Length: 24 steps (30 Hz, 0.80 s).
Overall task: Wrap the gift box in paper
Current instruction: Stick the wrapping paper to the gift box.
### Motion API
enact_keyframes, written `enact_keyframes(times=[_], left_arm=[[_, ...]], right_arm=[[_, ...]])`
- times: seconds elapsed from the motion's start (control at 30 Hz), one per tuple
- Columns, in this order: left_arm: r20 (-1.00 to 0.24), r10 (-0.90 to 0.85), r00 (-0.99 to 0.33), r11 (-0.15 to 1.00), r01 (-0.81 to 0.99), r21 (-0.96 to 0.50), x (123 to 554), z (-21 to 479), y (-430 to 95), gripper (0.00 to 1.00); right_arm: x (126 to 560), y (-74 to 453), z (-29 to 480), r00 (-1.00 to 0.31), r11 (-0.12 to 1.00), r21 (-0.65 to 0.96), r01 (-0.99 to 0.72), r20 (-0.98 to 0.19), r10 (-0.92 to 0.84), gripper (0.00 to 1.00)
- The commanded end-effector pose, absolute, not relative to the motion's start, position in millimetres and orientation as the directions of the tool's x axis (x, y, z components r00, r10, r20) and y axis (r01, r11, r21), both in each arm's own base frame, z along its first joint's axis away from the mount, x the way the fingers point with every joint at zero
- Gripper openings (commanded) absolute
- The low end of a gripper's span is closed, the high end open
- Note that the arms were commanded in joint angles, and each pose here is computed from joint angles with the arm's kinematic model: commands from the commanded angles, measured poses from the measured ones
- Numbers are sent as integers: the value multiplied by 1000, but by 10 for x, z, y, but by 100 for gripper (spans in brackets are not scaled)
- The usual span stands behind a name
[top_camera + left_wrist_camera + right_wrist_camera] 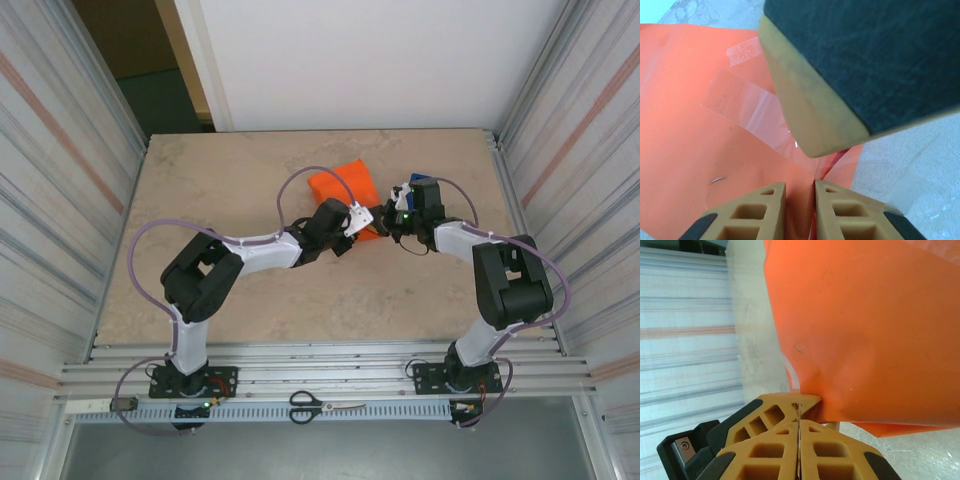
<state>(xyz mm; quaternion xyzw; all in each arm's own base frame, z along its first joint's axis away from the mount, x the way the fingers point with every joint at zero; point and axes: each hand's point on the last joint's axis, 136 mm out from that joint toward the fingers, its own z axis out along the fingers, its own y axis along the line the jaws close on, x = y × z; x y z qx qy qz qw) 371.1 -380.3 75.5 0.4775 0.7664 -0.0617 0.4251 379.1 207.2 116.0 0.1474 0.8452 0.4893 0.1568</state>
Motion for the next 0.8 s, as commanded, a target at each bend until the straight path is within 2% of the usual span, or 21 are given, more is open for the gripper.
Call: enact_keyframes(times=[0.0,0.43,0.77], left_arm=[[-301,886,-352,403,906,127,2825,-687,-3155,19],[-296,888,-352,401,908,124,2814,-706,-3150,19],[-295,889,-350,399,908,125,2814,-689,-3147,19]], right_arm=[[3793,2084,1185,-905,490,862,131,-98,414,8],[3780,2027,1032,-904,537,809,239,-17,428,7],[3722,2053,1019,-915,556,795,243,-2,403,5]])
